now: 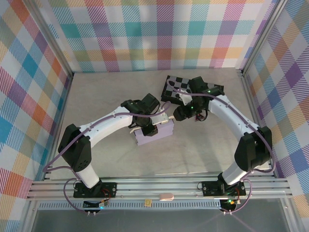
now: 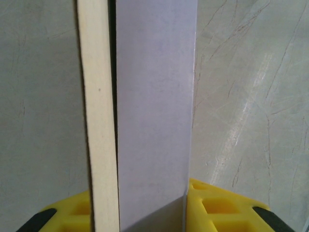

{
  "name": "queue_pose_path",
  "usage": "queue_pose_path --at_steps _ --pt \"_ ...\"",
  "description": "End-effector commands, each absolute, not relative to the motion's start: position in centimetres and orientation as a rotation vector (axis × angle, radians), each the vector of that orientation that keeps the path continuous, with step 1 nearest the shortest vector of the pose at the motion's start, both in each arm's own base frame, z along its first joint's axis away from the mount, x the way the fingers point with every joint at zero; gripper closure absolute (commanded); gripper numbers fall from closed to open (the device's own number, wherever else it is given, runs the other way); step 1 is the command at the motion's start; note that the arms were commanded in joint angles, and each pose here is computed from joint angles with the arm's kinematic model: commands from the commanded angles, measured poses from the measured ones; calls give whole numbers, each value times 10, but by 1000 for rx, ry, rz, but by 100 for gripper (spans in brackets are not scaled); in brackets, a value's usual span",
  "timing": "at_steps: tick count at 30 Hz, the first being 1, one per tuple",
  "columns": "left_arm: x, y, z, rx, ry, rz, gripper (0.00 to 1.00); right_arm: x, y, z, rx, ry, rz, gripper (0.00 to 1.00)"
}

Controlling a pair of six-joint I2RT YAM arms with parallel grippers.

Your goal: Fold the paper box

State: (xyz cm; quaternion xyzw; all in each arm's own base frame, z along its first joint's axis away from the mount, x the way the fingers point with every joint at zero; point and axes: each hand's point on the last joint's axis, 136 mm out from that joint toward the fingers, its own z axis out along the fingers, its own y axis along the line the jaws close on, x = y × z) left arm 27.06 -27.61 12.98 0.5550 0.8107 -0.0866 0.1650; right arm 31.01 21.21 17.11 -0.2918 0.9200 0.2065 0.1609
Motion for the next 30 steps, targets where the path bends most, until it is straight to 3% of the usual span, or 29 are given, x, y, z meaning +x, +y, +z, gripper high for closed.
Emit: queue_pose_path --at_steps 1,11,30 --pt "270 -271 118 1587 2347 -258 70 306 226 176 -946 2590 638 47" --pt "270 -272 118 1586 2349 -267 70 303 231 171 -963 2601 660 52" --pt "273 -272 118 1585 2352 -263 70 300 235 168 -988 2605 639 73"
